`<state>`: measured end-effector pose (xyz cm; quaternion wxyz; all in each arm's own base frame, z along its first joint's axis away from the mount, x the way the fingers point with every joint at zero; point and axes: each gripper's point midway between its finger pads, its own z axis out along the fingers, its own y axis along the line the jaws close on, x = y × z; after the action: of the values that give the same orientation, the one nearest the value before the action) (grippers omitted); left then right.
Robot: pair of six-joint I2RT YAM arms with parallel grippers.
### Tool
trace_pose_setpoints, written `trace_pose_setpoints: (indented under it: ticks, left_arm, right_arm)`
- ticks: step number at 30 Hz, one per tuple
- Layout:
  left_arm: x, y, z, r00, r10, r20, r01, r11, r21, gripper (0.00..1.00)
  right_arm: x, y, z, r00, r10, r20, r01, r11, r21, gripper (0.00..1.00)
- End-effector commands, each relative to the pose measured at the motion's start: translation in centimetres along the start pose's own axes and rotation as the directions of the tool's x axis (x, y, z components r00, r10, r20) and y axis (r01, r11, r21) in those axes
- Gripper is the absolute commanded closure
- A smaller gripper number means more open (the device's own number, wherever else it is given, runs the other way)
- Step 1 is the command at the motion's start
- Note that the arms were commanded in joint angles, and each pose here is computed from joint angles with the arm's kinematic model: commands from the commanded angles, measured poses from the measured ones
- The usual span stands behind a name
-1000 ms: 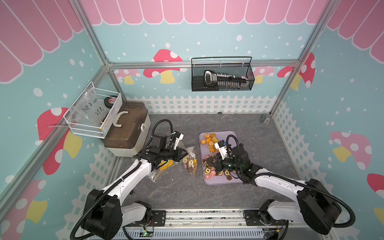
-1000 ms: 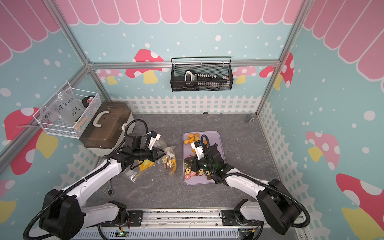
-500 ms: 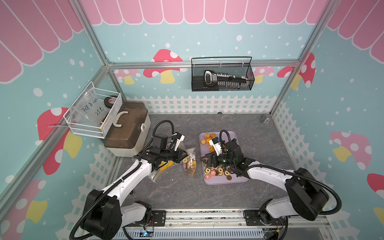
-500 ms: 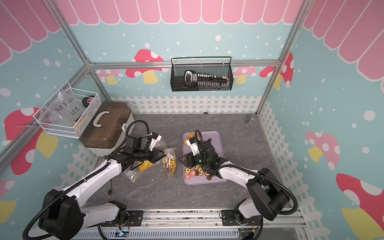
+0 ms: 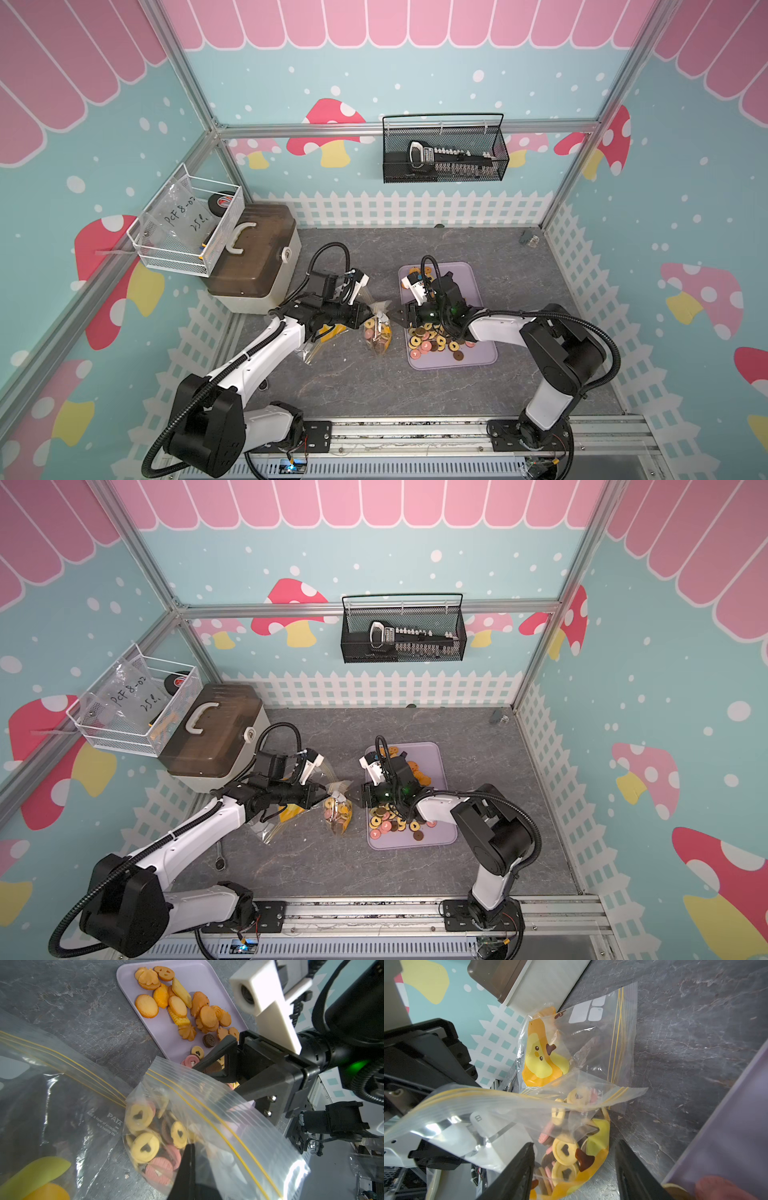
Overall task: Pour cookies out of the ziploc bag
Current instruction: Open the ziploc bag at the center of the board.
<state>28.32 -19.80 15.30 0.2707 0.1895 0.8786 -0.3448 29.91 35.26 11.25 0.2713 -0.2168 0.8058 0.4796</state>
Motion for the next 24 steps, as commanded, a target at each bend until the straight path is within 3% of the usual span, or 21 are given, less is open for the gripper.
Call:
trace_pose_setpoints:
  ticks: [1,10,14,17,22,24]
  left_arm:
    - [-1.0,0.0,-0.3,1.0,0.02,0.015,-0.02,1.0,-0.006,1.0]
    - [-1.2,-0.4,-0.5,0.999,0.02,0.044,-0.021,0.999,0.029,1.0]
    - [-1.3,-0.6,-0.5,0.999,0.018,0.049,-0.02,0.999,0.043,1.0]
    - [-1.4,-0.8,-0.5,0.998,0.021,0.052,-0.024,0.998,0.058,1.0]
    - [-1.3,-0.9,-0.3,0.999,0.016,0.05,-0.019,0.998,0.068,1.0]
    - [-1.2,-0.6,-0.4,0.999,0.012,0.051,-0.015,0.998,0.059,1.0]
  right_arm:
    - [-0.6,2.0,0.6,0.999,-0.034,0.012,0.035,0.997,-0.069,0.34]
    - [0.5,3.2,3.1,0.999,-0.031,-0.031,0.027,0.994,-0.106,0.34]
    - [0.0,3.2,3.6,1.0,-0.023,-0.019,0.021,0.995,-0.097,0.4]
    - [-0.1,3.1,4.1,1.0,-0.008,-0.023,0.006,0.995,-0.104,0.55]
    - [0.0,3.2,4.9,0.999,0.033,-0.023,-0.036,0.988,-0.152,1.0]
    - [0.0,3.2,5.0,0.999,0.046,-0.017,-0.048,0.986,-0.162,1.0]
